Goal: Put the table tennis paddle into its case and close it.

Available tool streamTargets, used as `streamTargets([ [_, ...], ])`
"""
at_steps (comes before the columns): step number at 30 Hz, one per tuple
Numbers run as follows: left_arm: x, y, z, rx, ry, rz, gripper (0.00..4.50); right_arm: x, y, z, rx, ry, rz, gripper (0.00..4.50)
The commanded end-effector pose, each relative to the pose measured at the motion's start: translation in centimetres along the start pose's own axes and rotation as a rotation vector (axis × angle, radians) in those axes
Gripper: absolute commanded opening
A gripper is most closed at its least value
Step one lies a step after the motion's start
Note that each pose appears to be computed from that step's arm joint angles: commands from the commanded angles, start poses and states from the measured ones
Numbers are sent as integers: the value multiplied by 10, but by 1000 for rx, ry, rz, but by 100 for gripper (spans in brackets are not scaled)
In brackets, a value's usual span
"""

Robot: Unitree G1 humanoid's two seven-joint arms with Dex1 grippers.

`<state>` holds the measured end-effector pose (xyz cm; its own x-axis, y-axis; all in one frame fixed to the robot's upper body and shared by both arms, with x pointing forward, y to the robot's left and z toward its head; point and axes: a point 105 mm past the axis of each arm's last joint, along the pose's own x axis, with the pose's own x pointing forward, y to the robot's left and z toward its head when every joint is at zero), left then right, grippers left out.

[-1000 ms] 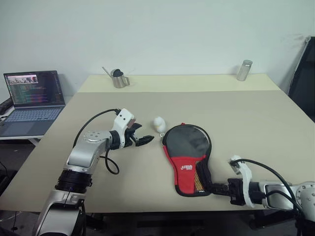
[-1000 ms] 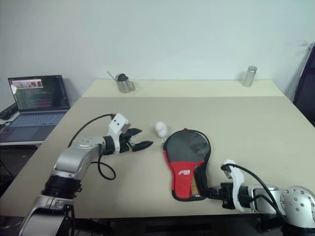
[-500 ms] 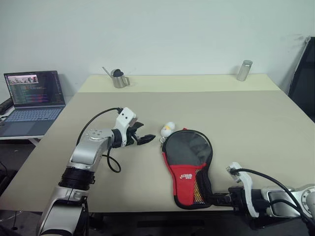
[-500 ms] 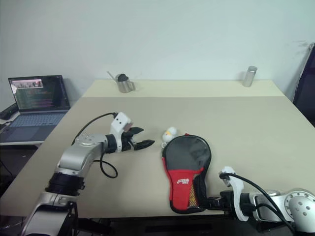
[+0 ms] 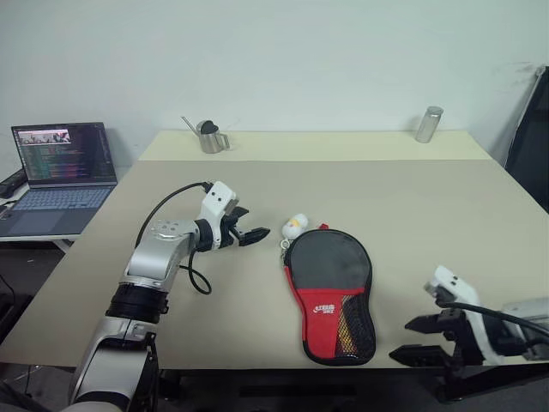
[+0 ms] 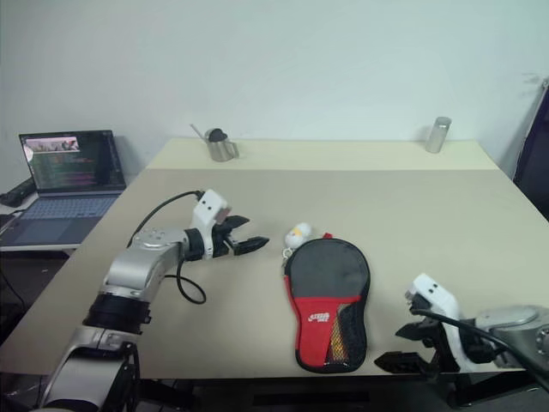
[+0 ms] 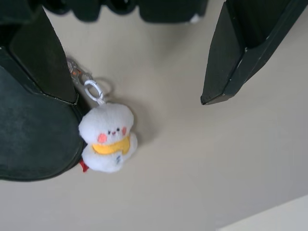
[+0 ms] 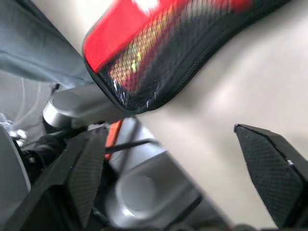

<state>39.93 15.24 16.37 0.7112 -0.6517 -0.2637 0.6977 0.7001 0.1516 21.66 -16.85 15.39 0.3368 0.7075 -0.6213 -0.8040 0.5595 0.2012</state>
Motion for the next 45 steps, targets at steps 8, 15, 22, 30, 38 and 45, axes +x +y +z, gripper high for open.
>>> streamTargets([
  [8,32,-13,46,-6,-100,-46,450,85,-58,106,-384,-403,-412,446],
  [15,70,-20,35,-3,24,4,450,143,-67,79,-246,-390,-419,446],
  [22,88,-32,16,1,102,11,450,164,-50,55,-248,-313,-325,446],
  [30,90,-21,-14,-22,206,135,450,165,-50,55,-244,-307,-324,446],
  [38,92,-20,8,-187,42,151,450,168,-47,48,-246,-280,-309,446],
  [45,85,-19,15,-232,-16,108,450,169,-46,45,-244,-271,-312,446],
])
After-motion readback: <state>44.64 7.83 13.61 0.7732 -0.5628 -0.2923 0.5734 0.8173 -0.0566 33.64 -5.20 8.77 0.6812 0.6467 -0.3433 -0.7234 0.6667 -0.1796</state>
